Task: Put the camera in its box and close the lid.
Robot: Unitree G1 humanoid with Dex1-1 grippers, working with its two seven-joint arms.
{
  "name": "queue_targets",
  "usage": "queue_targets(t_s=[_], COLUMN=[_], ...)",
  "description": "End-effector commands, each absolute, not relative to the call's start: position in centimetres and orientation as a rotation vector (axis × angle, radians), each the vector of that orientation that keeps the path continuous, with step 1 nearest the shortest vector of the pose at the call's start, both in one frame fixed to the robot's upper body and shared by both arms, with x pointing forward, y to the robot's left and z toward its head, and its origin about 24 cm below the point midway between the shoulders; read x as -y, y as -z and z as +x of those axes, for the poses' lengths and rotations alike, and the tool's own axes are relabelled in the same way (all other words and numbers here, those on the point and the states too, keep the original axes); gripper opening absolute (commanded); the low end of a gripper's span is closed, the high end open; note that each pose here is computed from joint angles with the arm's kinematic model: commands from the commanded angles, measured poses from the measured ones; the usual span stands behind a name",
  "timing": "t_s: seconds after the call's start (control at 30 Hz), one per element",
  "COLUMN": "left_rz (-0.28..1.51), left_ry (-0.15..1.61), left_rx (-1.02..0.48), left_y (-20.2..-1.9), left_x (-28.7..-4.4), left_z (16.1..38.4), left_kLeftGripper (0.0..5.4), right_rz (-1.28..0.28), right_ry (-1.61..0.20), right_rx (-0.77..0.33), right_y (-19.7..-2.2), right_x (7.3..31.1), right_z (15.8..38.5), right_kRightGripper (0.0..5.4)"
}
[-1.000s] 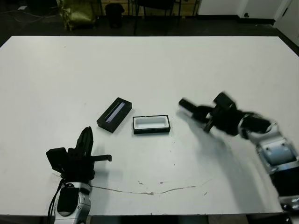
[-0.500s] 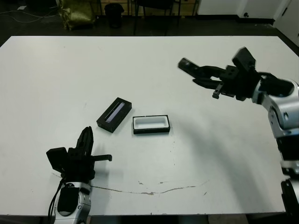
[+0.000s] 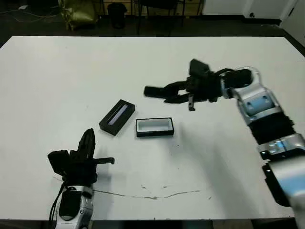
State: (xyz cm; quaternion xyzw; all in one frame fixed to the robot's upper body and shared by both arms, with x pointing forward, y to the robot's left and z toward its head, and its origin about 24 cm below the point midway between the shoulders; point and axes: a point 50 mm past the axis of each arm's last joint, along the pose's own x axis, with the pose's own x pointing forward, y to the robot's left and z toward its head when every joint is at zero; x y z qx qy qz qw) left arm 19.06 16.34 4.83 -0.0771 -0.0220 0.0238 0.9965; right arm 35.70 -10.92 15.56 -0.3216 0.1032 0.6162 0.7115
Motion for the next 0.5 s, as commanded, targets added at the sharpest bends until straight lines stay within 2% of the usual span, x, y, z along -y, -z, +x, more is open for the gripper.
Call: queue_targets(t_s=[0.03,0.37,0.5], left_rz=[-0.157,-0.156,-0.175], left_ry=[-0.059,-0.063,-0.072], left_rx=[0.004,0.007,-0.003], left_y=[-4.17,-4.06,-4.01], left_x=[-16.69,-16.62,-16.59], left_z=[18.7,18.61,18.58], left_kLeftGripper=[0.0,0.0,0.0], right_rz=[-0.766,-0.749,-0.778], right_ry=[-1.415,-1.53,-1.546], right_rx=[-0.255,-0.326,-0.322], right_y=[-15.62,-14.84,-14.87], right_x=[10.16,9.69,9.92], right_z=[35.46,34.94,34.82], right_kRightGripper=[0.59,0.59,0.59])
